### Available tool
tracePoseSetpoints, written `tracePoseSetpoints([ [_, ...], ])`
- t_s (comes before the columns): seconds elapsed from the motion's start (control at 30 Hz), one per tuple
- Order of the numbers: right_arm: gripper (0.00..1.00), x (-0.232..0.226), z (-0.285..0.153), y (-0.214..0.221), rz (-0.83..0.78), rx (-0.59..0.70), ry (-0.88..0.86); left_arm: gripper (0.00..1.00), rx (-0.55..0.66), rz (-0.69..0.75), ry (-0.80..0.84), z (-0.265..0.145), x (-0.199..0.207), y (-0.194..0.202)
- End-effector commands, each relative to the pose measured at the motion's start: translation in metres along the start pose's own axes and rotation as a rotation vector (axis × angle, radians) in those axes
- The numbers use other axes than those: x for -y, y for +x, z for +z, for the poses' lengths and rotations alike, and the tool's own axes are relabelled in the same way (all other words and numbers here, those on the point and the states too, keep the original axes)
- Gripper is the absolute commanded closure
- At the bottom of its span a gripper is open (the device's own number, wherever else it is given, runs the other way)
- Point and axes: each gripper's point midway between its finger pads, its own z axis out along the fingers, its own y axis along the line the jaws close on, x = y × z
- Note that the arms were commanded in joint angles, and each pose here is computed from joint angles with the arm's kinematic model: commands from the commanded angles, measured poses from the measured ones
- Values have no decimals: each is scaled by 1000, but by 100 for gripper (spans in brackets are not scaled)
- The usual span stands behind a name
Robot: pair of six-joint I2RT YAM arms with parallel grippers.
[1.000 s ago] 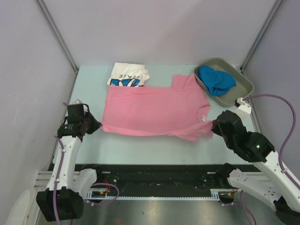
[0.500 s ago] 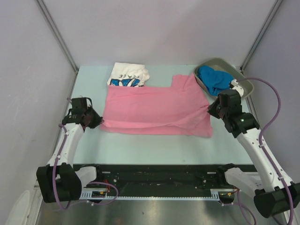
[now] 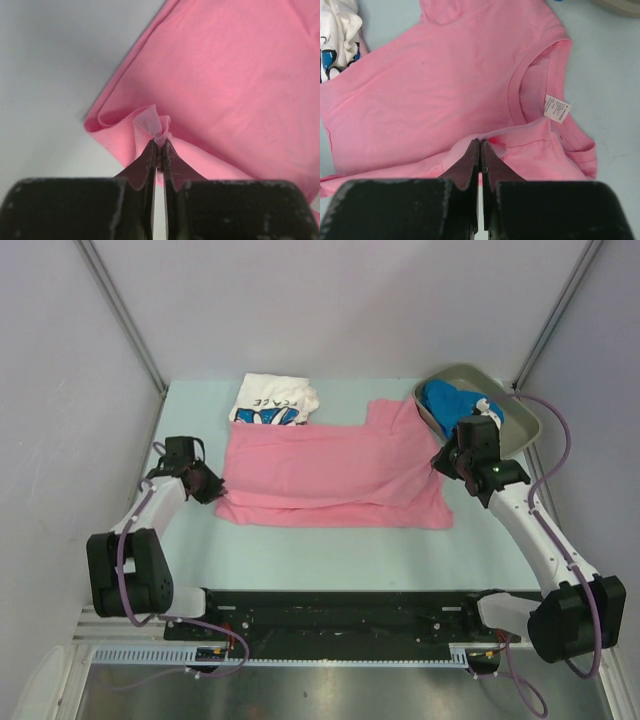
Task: Fold and stack the t-shirts
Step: Fold the tshirt
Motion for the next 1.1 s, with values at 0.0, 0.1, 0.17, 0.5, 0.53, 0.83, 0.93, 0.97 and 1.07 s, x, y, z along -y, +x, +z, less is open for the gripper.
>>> tracePoseSetpoints([
  [0.0,100,-11,7,-27,5,70,-40,91,72,-28,35,7,21,-35],
  [0.1,100,-8,17,-32,12,84,-24,91,58,-38,32,18,25,-37],
  [0.17,100,-8,27,-33,26,71,-28,91,44,-42,19,26,25,-37],
  [0.5,100,-18,90,-42,71,55,-36,56,45,-59,-16,43,37,-60],
  [0.53,100,-23,94,-52,69,76,-46,44,49,-63,-37,44,35,-62],
  [0.83,0,-43,73,-69,-74,192,-21,1,136,-2,66,-13,64,-56],
  [0.93,0,-46,56,-52,-104,174,23,1,126,59,89,-24,68,-23],
  [0.97,0,-44,48,-44,-109,151,31,1,100,73,83,-22,62,-8],
  [1.07,0,-47,40,-13,-126,61,-5,1,68,95,106,-23,57,20],
])
